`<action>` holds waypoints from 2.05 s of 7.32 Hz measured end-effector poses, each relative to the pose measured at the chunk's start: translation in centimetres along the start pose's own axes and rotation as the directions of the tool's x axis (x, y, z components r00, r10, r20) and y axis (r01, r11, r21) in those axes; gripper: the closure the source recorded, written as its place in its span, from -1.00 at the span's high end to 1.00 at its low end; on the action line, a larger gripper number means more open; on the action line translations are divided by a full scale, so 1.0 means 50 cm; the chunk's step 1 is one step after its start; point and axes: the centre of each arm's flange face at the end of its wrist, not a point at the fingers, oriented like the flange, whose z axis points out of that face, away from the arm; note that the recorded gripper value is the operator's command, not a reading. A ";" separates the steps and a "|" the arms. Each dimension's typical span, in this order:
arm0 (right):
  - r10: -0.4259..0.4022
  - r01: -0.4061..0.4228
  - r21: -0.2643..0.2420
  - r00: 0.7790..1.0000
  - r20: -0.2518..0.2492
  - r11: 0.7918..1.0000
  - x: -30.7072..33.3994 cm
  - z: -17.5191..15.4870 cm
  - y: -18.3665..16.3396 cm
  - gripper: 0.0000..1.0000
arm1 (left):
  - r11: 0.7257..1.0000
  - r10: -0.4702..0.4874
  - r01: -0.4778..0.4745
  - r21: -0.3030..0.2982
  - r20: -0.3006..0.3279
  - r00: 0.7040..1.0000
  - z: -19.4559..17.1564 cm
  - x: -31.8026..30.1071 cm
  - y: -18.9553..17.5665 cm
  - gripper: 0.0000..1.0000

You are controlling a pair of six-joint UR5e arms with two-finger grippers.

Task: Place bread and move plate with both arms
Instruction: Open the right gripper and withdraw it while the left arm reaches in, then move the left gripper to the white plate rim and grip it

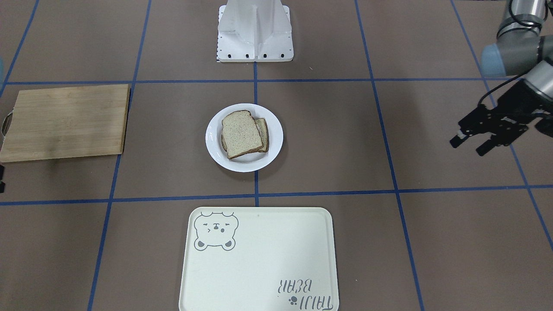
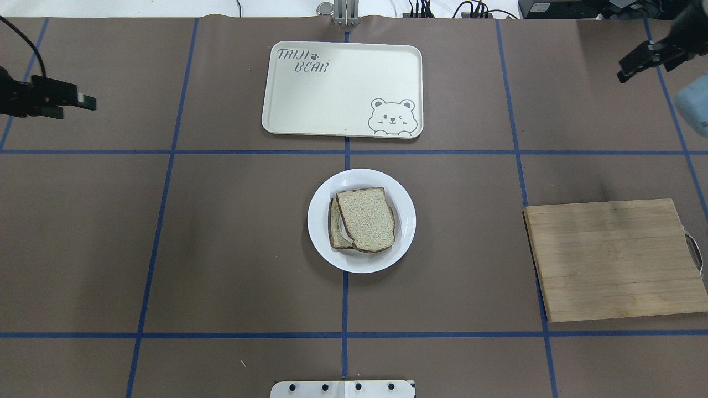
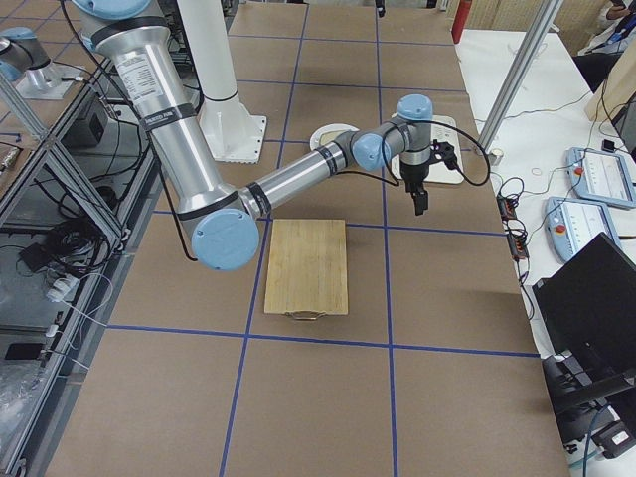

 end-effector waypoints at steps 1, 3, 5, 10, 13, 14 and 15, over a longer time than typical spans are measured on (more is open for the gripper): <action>0.036 -0.036 -0.020 0.999 0.016 0.999 0.089 0.001 0.048 1.00 | 0.998 -0.067 0.066 -0.022 -0.045 0.997 0.084 0.074 0.057 0.97; 0.098 -0.098 -0.066 0.995 0.000 0.993 0.212 0.036 0.175 1.00 | 0.982 -0.182 0.174 -0.071 -0.129 0.975 0.212 0.191 0.197 0.96; 0.119 -0.121 -0.075 0.992 -0.031 0.990 0.285 0.048 0.273 1.00 | 0.960 -0.277 0.260 -0.101 -0.223 0.935 0.308 0.324 0.326 0.85; 0.152 -0.156 -0.077 0.987 -0.047 0.985 0.328 0.047 0.323 1.00 | 0.949 -0.315 0.296 -0.111 -0.241 0.918 0.452 0.437 0.426 0.30; 0.154 -0.158 -0.077 0.987 -0.048 0.984 0.329 0.048 0.325 1.00 | 0.948 -0.315 0.293 -0.125 -0.233 0.920 0.477 0.450 0.442 0.06; 0.155 -0.158 -0.077 0.987 -0.049 0.984 0.330 0.048 0.325 1.00 | 0.948 -0.316 0.294 -0.126 -0.230 0.921 0.487 0.454 0.443 0.02; 0.155 -0.159 -0.078 0.987 -0.049 0.984 0.330 0.049 0.326 1.00 | 0.947 -0.316 0.294 -0.127 -0.228 0.921 0.493 0.457 0.445 -0.05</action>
